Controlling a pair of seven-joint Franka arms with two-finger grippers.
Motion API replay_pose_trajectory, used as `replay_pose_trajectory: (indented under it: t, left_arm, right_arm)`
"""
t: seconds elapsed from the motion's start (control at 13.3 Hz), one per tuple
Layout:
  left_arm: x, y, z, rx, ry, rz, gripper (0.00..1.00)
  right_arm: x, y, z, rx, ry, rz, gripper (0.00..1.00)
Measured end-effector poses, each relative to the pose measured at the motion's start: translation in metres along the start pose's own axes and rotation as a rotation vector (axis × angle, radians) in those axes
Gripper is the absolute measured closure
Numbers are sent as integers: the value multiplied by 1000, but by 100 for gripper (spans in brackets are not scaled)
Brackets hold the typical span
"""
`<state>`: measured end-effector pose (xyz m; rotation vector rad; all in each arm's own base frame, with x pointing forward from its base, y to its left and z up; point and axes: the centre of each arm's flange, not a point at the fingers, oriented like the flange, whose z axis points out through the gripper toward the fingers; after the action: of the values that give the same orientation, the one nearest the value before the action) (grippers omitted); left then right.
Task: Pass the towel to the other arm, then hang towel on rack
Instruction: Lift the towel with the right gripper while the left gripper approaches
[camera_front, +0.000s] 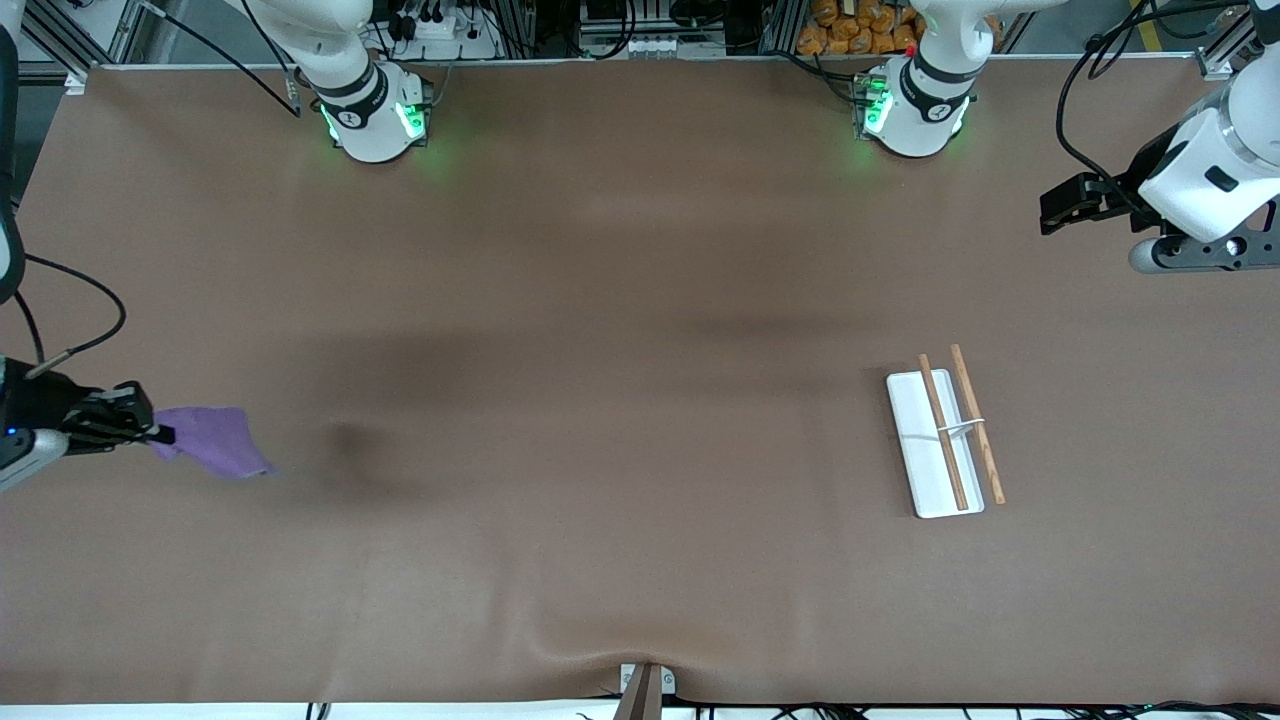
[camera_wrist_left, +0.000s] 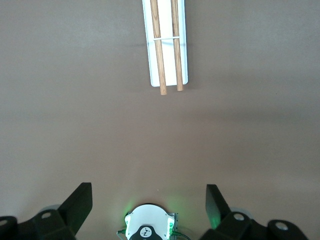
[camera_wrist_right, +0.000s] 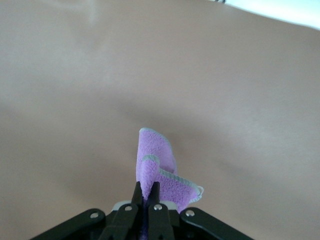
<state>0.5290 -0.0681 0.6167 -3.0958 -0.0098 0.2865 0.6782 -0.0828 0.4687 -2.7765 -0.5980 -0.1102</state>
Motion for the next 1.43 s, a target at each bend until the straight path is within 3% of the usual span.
replay_pose_trajectory:
  t: [0.38,0.6,0.83,1.06,1.28,1.43]
  left_arm:
    - [-1,1,-1,1,0,15,0]
    - [6,21,-9,-13,81,39,0]
    - [40,37,10,-44,147,17,0]
    - [83,34,41,-223,142,-29,0]
    - [110,41,56,-402,152,-138,0]
    - [128,75,75,-487,139,-251,0]
  right_arm:
    - [44,-83,21,13,-24,3,95]
    - [72,-152,33,16,-33,57,95]
    - [94,-219,45,13,-9,85,95]
    - [111,-294,61,18,29,154,95]
    - [115,-363,78,27,24,346,95]
    - [116,-386,79,33,31,447,95]
